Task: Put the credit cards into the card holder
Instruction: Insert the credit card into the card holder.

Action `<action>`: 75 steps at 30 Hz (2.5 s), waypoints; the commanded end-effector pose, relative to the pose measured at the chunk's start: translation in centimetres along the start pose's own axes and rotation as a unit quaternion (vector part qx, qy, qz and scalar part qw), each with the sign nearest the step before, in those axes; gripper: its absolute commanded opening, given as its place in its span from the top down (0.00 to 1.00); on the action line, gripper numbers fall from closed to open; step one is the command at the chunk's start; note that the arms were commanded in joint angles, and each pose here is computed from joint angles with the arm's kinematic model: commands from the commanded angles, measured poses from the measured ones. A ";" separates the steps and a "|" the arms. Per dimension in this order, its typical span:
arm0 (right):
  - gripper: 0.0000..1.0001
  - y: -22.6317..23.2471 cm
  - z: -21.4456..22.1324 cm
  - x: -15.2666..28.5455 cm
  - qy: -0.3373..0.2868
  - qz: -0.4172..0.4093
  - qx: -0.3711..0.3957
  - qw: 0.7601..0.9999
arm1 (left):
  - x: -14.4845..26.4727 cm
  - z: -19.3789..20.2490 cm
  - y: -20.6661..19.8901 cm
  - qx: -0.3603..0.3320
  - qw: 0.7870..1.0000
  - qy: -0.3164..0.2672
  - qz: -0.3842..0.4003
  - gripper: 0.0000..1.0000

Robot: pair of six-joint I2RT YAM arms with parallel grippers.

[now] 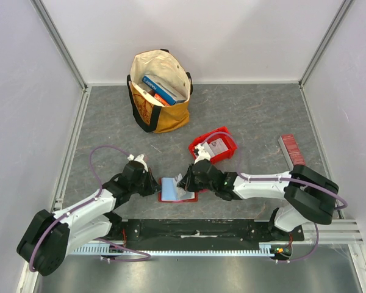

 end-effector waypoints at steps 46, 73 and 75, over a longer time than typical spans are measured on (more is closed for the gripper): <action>0.86 -2.8 3.9 -3.0 -0.031 0.033 -0.076 0.996 | -0.8 1.1 0.7 0.023 0.999 0.024 0.006 0.98; 0.57 0.7 1.2 -2.6 -0.014 0.026 0.009 1.000 | -0.5 0.7 0.4 0.011 1.000 0.017 0.007 0.98; 0.59 1.2 0.9 -2.6 -0.018 0.012 0.009 1.000 | -0.5 0.7 0.4 0.012 1.000 0.017 0.006 0.98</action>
Point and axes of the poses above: each gripper's point midway between its finger pads, its own x axis back along the fingers, its own y axis along the line the jaws close on, z = x × y, the point moved 7 cm from there along x, back along the fingers, and after that the axes turned 10 degrees about x, right-handed, at the moved point
